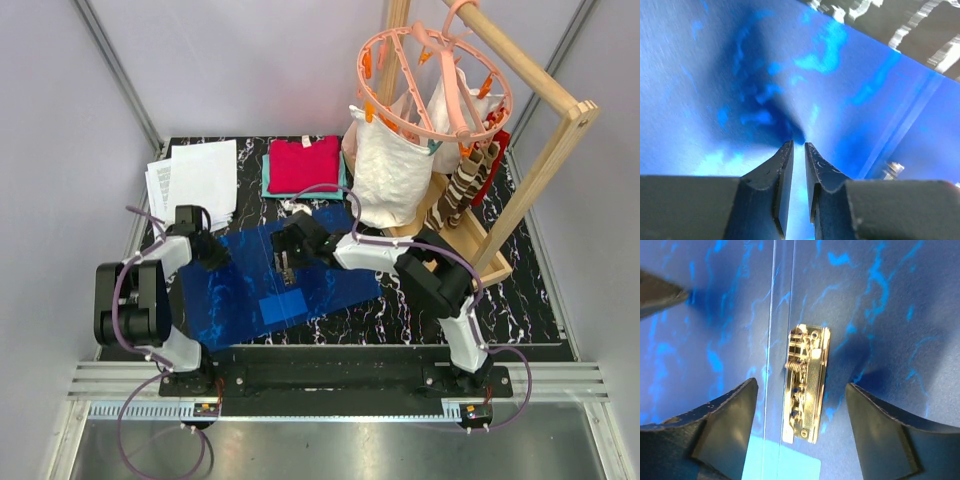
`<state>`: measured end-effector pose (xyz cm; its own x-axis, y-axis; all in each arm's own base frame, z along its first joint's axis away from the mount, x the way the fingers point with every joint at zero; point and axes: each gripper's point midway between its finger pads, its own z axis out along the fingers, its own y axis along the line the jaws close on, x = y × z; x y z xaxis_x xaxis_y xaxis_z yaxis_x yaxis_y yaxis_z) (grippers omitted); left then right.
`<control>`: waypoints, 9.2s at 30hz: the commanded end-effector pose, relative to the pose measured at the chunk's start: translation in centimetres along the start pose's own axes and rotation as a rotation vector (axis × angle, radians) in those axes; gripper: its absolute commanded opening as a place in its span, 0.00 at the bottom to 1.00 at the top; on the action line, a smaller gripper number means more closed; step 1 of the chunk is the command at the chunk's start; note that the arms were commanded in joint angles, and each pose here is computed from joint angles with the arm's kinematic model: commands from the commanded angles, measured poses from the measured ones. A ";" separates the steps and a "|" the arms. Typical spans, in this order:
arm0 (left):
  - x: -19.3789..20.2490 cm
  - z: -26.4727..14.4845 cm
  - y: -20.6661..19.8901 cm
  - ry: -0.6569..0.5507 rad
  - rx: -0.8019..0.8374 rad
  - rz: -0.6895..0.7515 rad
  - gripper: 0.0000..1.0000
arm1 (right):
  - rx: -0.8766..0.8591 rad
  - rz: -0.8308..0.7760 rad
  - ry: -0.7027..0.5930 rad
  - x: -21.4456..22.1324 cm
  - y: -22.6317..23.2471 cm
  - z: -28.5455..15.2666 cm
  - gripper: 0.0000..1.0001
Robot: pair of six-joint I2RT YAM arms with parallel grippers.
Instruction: Put the files into the folder
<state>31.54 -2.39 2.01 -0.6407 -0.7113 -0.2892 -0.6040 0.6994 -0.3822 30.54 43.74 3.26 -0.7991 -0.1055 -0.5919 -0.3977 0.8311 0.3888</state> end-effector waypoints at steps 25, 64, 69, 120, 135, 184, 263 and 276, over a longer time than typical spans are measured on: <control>8.6 1.2 -8.7 0.071 0.208 0.238 0.37 | -0.378 0.224 0.168 5.0 1.1 -3.6 0.29; 7.7 -1.5 -7.5 -0.052 0.059 0.377 0.49 | -0.287 0.315 0.191 4.9 -1.6 -0.8 0.00; 8.7 -3.7 -6.0 -0.057 0.094 0.291 0.31 | -0.159 0.345 0.229 6.8 -3.9 -0.4 0.00; 11.2 -2.2 -3.3 0.057 -0.008 0.498 0.34 | -0.236 0.190 0.098 -1.4 1.0 -4.5 0.16; 4.9 -13.7 -6.0 -0.198 0.174 0.501 0.72 | -0.521 0.167 0.058 -2.1 4.2 -7.5 0.94; -13.9 6.9 -11.4 -0.283 -0.631 0.817 0.47 | -0.054 -0.034 -0.080 -6.1 -4.3 -15.5 0.99; -18.1 -13.0 -10.1 -0.351 0.240 0.059 0.41 | -0.234 0.082 -0.109 -12.4 0.0 -9.7 1.00; -22.9 -2.6 -2.6 -0.190 0.036 -0.235 0.29 | -0.435 0.251 -0.197 -20.5 8.6 5.2 0.96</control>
<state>45.88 10.77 13.20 -0.4350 -0.8102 -0.3929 -0.6457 0.5848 -0.4909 46.22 51.54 15.38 -0.7770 0.1444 -0.6127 -0.4266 0.5950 0.6812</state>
